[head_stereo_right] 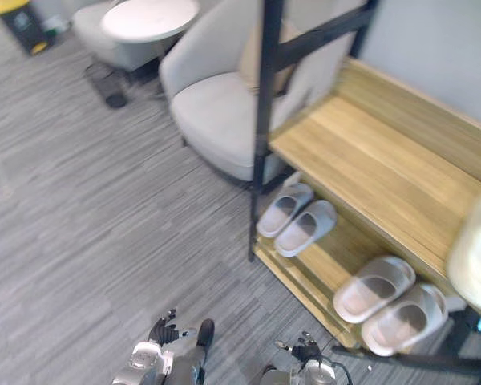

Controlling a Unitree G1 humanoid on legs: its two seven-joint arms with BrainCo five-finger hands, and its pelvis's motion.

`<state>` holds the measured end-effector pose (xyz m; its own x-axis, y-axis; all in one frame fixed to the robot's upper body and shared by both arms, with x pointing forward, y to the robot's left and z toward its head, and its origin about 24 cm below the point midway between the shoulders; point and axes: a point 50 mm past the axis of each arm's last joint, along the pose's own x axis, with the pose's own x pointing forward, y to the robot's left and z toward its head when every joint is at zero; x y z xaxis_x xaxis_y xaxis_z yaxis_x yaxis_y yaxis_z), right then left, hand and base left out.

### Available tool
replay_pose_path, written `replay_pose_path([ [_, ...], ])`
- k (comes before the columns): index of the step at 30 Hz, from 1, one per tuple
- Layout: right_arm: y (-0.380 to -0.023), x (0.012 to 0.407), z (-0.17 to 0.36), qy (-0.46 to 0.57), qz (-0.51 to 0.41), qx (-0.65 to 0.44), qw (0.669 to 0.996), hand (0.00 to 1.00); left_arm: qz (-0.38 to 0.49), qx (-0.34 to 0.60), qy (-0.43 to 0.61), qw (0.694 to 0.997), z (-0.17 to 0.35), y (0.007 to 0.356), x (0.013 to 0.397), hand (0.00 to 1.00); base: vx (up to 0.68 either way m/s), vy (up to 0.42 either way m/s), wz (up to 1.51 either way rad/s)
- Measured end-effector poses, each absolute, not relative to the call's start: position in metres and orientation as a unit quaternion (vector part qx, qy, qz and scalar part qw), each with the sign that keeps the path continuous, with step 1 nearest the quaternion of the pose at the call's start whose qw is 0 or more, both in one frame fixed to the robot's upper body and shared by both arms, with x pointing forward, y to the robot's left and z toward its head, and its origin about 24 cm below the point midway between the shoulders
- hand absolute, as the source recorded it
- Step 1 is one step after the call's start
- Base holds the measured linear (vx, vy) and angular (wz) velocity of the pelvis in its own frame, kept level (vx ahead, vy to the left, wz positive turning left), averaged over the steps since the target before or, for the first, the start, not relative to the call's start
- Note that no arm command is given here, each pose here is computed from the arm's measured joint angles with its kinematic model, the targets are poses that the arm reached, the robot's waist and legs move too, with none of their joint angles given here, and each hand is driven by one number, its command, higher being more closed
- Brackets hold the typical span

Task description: Organize the slippers on the shoe rack

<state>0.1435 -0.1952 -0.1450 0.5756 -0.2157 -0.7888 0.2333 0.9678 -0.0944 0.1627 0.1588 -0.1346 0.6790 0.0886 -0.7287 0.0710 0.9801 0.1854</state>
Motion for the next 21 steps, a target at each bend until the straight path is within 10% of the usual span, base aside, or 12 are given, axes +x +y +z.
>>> replay_pose_path([
  [21,-0.181,0.152,-0.141,0.421,-0.104,0.011,0.901,0.0,0.024,0.098,0.418,0.903,-0.139,0.173,0.155,0.0,0.22,0.054,0.81],
])
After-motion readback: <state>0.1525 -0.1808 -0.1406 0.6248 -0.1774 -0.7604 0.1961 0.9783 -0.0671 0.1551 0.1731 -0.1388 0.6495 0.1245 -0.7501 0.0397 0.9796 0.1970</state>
